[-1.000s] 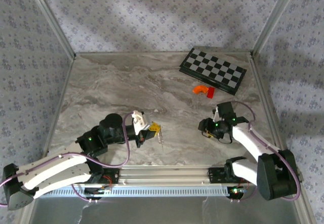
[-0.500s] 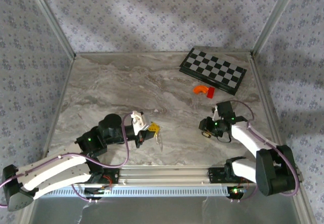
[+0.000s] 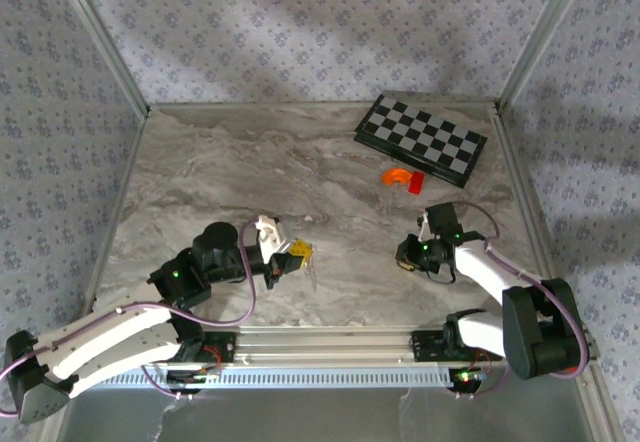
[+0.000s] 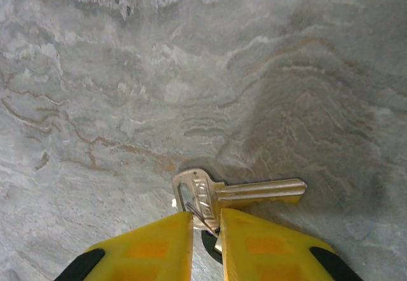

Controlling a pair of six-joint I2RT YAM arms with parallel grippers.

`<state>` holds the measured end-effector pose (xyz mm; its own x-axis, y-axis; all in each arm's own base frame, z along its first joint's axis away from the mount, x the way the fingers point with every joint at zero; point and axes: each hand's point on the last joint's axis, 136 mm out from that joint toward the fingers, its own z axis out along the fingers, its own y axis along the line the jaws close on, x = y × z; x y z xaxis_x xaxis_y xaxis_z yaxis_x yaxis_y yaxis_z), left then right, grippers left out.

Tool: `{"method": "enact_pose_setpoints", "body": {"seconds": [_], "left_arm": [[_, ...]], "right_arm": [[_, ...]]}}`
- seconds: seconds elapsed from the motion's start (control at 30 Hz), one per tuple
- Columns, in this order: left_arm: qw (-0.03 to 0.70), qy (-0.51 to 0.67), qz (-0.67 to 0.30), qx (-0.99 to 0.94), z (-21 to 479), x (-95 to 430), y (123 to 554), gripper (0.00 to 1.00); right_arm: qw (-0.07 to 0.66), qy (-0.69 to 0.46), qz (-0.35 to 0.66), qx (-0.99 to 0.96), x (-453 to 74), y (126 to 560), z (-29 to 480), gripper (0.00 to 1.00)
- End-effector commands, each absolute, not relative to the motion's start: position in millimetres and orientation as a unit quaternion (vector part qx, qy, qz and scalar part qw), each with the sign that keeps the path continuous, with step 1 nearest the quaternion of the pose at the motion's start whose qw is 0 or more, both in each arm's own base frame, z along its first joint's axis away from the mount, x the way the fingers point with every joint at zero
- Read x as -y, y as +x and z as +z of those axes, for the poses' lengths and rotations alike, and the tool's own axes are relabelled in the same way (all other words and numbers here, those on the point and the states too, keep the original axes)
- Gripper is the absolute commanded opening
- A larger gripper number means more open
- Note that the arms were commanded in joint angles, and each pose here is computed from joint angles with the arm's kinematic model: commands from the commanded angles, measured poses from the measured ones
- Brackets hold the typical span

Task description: Put the keys on the keyring

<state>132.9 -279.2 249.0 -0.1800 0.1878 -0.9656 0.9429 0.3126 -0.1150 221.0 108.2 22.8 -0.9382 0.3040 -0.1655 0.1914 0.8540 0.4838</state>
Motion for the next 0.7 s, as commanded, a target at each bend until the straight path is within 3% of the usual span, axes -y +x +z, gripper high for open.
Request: {"method": "enact_pose_setpoints", "body": {"seconds": [0.0,0.3,0.67], "left_arm": [[0.49,0.427,-0.424,-0.631,268.0,282.1,130.1,0.0],[0.489,0.425,-0.427,-0.631,267.5,281.9,130.9,0.0],[0.489,0.421,-0.425,-0.634,265.0,279.2,130.8,0.0]], "right_arm": [[0.113,0.125,0.232,-0.958,-108.3,216.2,19.0,0.2],[0.116,0.102,0.215,-0.964,-110.7,215.3,20.3,0.19],[0.121,0.073,0.193,-0.971,-113.4,218.6,21.9,0.08]]}}
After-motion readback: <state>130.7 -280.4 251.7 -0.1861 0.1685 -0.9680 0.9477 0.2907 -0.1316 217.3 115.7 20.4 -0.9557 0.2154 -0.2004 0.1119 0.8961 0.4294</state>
